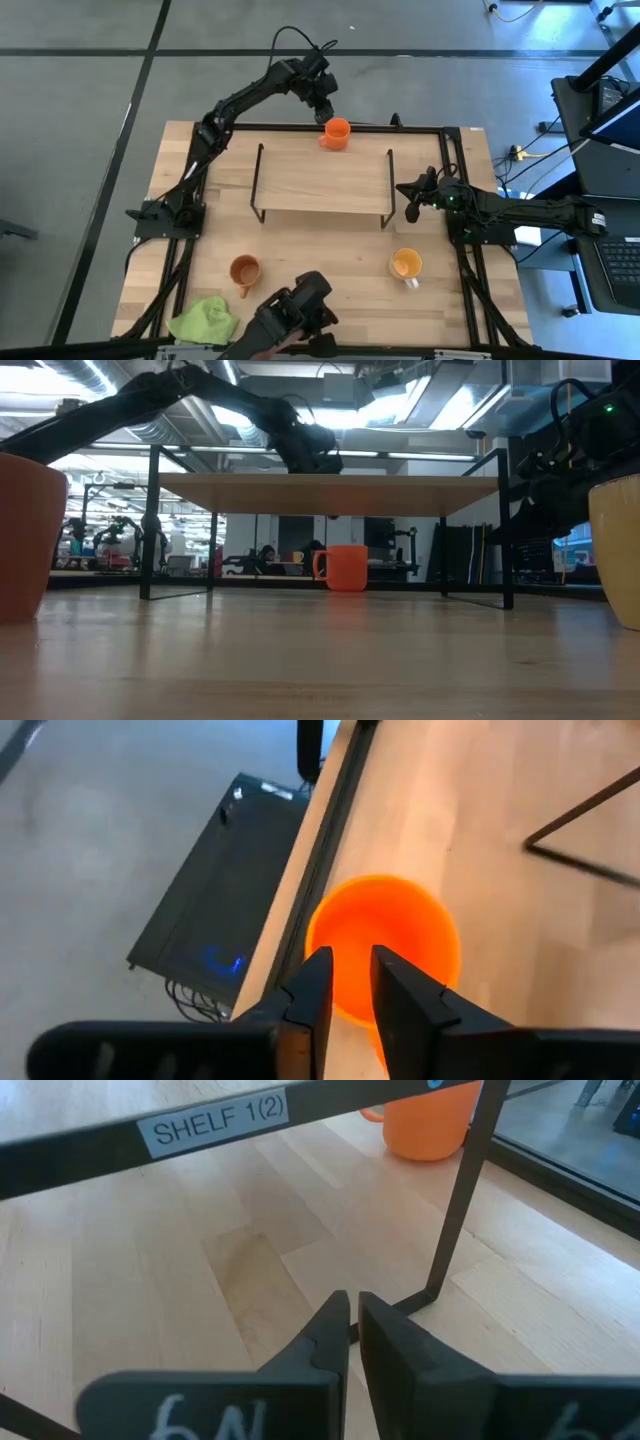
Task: Stack small to large cups/mugs on shelf
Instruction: Put the orange cup on the shelf
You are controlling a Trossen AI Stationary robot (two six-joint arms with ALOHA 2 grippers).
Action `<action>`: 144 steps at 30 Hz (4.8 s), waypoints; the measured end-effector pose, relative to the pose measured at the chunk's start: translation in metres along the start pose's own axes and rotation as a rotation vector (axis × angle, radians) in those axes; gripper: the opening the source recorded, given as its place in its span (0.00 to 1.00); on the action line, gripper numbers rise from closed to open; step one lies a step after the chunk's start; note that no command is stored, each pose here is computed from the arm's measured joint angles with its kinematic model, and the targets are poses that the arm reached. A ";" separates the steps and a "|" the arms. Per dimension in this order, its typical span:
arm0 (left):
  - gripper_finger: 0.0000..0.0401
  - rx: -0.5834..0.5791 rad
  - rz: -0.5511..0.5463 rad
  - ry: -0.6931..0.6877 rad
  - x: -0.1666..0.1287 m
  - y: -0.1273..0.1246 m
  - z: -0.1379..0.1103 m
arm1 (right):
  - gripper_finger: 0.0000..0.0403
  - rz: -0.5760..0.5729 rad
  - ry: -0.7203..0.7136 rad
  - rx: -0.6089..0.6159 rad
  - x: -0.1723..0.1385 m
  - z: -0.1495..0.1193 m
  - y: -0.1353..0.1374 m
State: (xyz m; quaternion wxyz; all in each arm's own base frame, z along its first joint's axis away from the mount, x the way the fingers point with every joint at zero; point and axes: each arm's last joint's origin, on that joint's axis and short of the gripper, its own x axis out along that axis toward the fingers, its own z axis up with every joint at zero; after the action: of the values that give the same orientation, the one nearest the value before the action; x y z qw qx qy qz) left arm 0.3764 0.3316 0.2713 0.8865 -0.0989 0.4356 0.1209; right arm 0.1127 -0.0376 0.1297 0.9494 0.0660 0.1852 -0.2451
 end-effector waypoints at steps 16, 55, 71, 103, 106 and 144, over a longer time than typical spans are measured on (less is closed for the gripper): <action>0.26 -0.087 -0.009 0.102 0.045 0.012 -0.020 | 0.07 0.000 0.000 0.000 0.000 0.000 0.000; 0.03 0.070 0.039 0.153 0.074 -0.010 -0.020 | 0.07 0.000 -0.001 0.000 0.000 0.000 0.000; 0.01 -0.014 0.152 0.105 0.023 -0.008 -0.003 | 0.07 0.000 0.000 0.000 0.000 0.000 0.000; 0.02 -0.587 0.332 0.126 -0.197 -0.132 -0.014 | 0.07 0.000 0.000 0.000 0.000 0.000 0.000; 0.03 -0.653 0.380 0.096 -0.193 -0.152 -0.011 | 0.07 0.000 -0.001 0.000 0.000 0.000 0.000; 0.01 -1.269 0.525 0.116 -0.175 -0.282 -0.097 | 0.07 0.000 0.000 0.000 0.000 0.000 0.000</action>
State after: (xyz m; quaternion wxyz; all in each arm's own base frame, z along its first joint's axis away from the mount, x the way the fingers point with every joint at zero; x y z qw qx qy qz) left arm 0.2853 0.0135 0.3720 0.5736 -0.4963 0.3369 0.5578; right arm 0.1127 -0.0377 0.1297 0.9494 0.0658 0.1851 -0.2452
